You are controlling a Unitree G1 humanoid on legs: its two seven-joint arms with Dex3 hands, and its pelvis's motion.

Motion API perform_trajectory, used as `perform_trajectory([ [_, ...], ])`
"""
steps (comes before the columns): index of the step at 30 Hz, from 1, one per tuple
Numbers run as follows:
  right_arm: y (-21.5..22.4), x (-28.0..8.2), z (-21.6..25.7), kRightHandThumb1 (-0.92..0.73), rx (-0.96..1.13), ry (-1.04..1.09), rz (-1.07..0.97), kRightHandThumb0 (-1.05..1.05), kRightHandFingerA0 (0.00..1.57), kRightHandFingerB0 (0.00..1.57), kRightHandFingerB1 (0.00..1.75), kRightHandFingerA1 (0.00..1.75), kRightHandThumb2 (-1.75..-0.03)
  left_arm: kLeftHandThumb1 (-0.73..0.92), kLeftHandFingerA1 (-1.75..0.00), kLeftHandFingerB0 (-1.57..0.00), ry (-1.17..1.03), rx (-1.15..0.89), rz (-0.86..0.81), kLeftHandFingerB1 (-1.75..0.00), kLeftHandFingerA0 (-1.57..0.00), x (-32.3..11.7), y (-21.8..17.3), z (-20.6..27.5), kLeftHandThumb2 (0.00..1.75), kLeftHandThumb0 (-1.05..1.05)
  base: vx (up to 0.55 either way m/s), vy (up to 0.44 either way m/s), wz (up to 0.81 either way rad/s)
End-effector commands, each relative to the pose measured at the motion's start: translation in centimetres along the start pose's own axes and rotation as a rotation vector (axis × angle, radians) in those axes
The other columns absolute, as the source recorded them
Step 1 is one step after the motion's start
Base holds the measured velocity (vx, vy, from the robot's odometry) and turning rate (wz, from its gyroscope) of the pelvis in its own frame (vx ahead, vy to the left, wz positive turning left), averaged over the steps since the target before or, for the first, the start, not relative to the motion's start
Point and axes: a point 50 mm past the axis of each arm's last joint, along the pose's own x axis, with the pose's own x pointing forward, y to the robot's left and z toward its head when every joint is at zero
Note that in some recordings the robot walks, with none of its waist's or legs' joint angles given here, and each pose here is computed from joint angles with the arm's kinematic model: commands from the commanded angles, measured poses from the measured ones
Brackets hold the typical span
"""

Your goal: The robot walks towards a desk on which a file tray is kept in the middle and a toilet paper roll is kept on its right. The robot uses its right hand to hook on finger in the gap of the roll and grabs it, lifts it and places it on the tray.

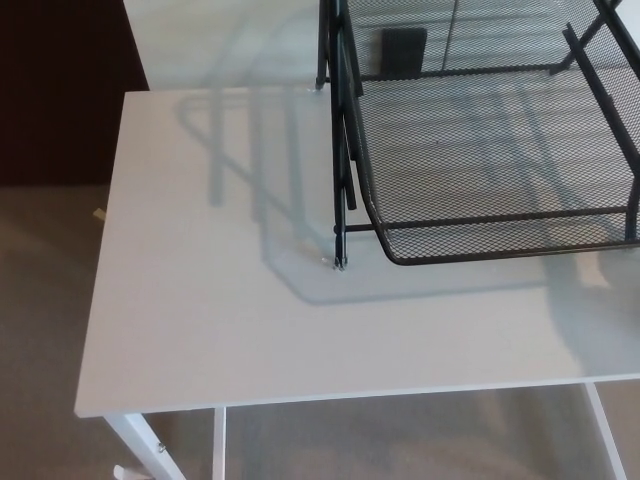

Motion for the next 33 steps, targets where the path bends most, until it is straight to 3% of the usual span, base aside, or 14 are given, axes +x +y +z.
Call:
perform_trajectory([
  [1,-1.2,-0.3,0.0,-0.50,0.027,-0.025,-0.047,-0.40,0.30,0.26,0.39,0.46,-0.67,0.80,-0.54,-0.10,-0.042,0.022,0.023,-0.44,-0.20,-0.2,0.6,0.7,1.03,-0.69,0.00,0.000,0.00],
  [2,-1.3,-0.5,-0.1,-0.55,0.039,-0.025,-0.061,-0.31,0.35,0.29,0.33,0.41,-0.57,0.82,-0.54,-0.10,-0.040,0.048,0.026,-0.44,-0.23,-0.2,0.6,0.6,1.05,-0.69,0.00,0.000,0.00],
  [7,-1.6,-1.0,-0.8,-0.54,0.062,-0.021,-0.088,-0.31,0.33,0.29,0.33,0.41,-0.56,0.82,-0.52,-0.09,-0.042,0.057,0.025,-0.43,-0.19,-0.2,0.7,0.5,1.02,-0.69,0.00,0.000,0.00],
  [8,-1.5,-1.1,-1.1,-0.50,0.045,0.013,-0.070,-0.41,0.29,0.28,0.38,0.43,-0.66,0.83,-0.54,-0.09,-0.048,0.105,0.024,-0.43,-0.22,-0.4,0.7,0.7,1.05,-0.69,0.00,0.000,0.00],
  [19,-0.2,-1.6,-2.2,-0.52,-0.020,0.068,0.010,-0.39,0.24,0.26,0.37,0.42,-0.65,0.84,-0.55,-0.09,-0.051,0.166,0.035,-0.44,-0.26,-0.2,0.7,0.6,1.06,-0.68,0.00,0.000,0.00],
  [31,1.5,-1.7,-3.9,-0.52,0.050,0.141,0.059,-0.40,0.20,0.21,0.35,0.41,-0.66,0.85,-0.54,-0.09,-0.056,0.192,0.022,-0.44,-0.24,-0.5,0.7,0.8,1.07,-0.69,0.00,0.000,0.00],
  [33,1.5,-1.7,-3.9,-0.53,0.041,0.144,0.066,-0.42,0.19,0.21,0.36,0.42,-0.67,0.83,-0.55,-0.10,-0.045,0.115,0.033,-0.44,-0.25,-0.2,0.7,0.9,1.05,-0.67,0.00,0.000,0.00],
])
